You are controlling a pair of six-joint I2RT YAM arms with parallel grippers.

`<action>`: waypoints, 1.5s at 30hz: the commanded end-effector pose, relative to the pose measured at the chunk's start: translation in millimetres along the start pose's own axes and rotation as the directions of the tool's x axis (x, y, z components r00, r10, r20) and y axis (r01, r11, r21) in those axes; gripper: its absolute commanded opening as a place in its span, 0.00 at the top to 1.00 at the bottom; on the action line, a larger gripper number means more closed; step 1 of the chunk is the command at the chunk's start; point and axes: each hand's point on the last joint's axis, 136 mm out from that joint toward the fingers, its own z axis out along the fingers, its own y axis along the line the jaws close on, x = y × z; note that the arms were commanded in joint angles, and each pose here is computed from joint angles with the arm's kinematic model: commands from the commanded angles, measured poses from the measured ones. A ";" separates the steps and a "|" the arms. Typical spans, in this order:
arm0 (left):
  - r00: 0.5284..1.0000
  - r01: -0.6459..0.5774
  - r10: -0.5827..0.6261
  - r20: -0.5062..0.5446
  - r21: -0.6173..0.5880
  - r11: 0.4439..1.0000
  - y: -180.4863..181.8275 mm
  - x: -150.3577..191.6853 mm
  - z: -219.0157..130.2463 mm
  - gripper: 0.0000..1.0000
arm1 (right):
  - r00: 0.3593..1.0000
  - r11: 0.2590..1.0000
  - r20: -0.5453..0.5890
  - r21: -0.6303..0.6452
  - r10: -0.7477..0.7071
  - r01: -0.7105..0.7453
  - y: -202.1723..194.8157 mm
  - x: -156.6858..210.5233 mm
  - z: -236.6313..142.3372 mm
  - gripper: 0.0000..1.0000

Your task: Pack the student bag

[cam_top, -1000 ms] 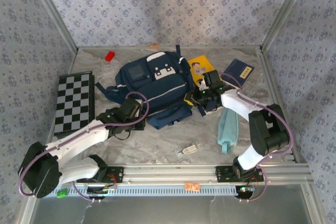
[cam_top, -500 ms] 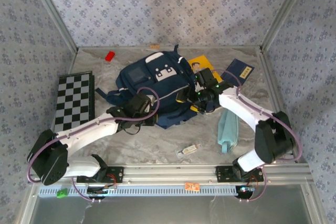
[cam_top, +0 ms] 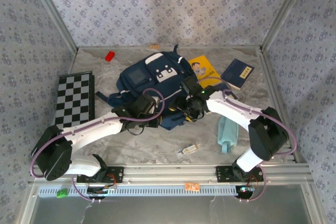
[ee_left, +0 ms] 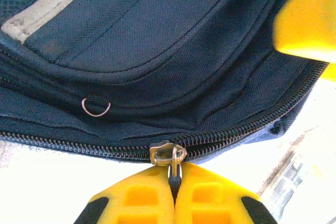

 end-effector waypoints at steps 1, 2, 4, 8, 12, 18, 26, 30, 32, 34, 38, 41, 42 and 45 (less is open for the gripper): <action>0.997 -0.054 0.049 0.067 0.077 0.996 -27.1 -23.3 -9.8 1.00 | 0.998 1.000 0.051 0.000 -0.023 0.023 22.2 -11.9 0.3 0.30; 0.996 -0.059 0.055 0.067 0.061 0.996 -24.1 -22.7 -10.1 1.00 | 0.999 0.999 0.041 0.014 -0.032 0.032 21.7 -10.7 3.7 0.35; 0.996 -0.067 0.065 0.066 0.034 0.997 -18.7 -22.6 -10.9 1.00 | 0.999 0.999 0.034 0.025 -0.039 0.038 20.4 -9.8 8.7 0.47; 0.995 -0.080 0.080 0.056 0.003 0.997 -11.8 -19.2 -12.4 1.00 | 0.998 0.998 0.041 0.027 -0.056 0.055 18.8 -13.9 8.5 0.71; 0.996 -0.076 0.078 0.050 -0.035 0.997 0.9 -15.2 -15.7 1.00 | 0.996 0.997 0.045 0.022 -0.076 0.075 16.0 -19.1 3.4 0.93; 0.998 -0.019 0.024 0.050 -0.087 0.996 34.4 -13.3 -23.3 1.00 | 0.994 0.995 0.048 0.010 -0.100 0.099 10.8 -26.6 -8.0 1.00; 0.997 0.069 -0.060 0.050 -0.193 0.979 91.1 -17.0 -29.2 1.00 | 0.989 0.989 0.039 -0.039 -0.145 0.146 16.4 -32.3 -19.7 1.00; 0.990 0.137 -0.128 0.055 -0.238 0.961 117.4 -23.5 -28.5 1.00 | 0.986 0.985 0.040 -0.061 -0.162 0.164 20.2 -33.2 -21.9 1.00; 0.984 0.178 -0.169 0.054 -0.290 0.940 135.1 -23.3 -27.2 1.00 | 0.986 0.984 0.038 -0.059 -0.165 0.167 19.5 -33.1 -22.6 1.00; 0.971 0.238 -0.232 0.059 -0.328 0.914 154.7 -21.4 -25.0 1.00 | 0.985 0.983 0.040 -0.059 -0.169 0.172 19.1 -33.6 -24.0 1.00; 0.951 0.308 -0.294 0.094 -0.336 0.890 177.2 -26.7 -22.2 1.00 | 0.981 0.976 0.018 -0.097 -0.193 0.194 25.4 -29.4 -20.5 1.00; 0.937 0.349 -0.326 0.123 -0.352 0.869 190.8 -39.8 -23.7 1.00 | 0.978 0.972 0.015 -0.112 -0.207 0.207 35.1 -19.7 -10.3 1.00; 0.936 0.351 -0.327 0.128 -0.338 0.873 190.6 -45.6 -23.6 1.00 | 0.978 0.971 0.010 -0.121 -0.208 0.208 40.1 -15.9 -7.0 1.00; 0.943 0.332 -0.304 0.135 -0.341 0.880 193.3 -56.8 -22.3 1.00 | 0.978 0.971 0.015 -0.116 -0.208 0.208 52.4 -6.1 3.1 1.00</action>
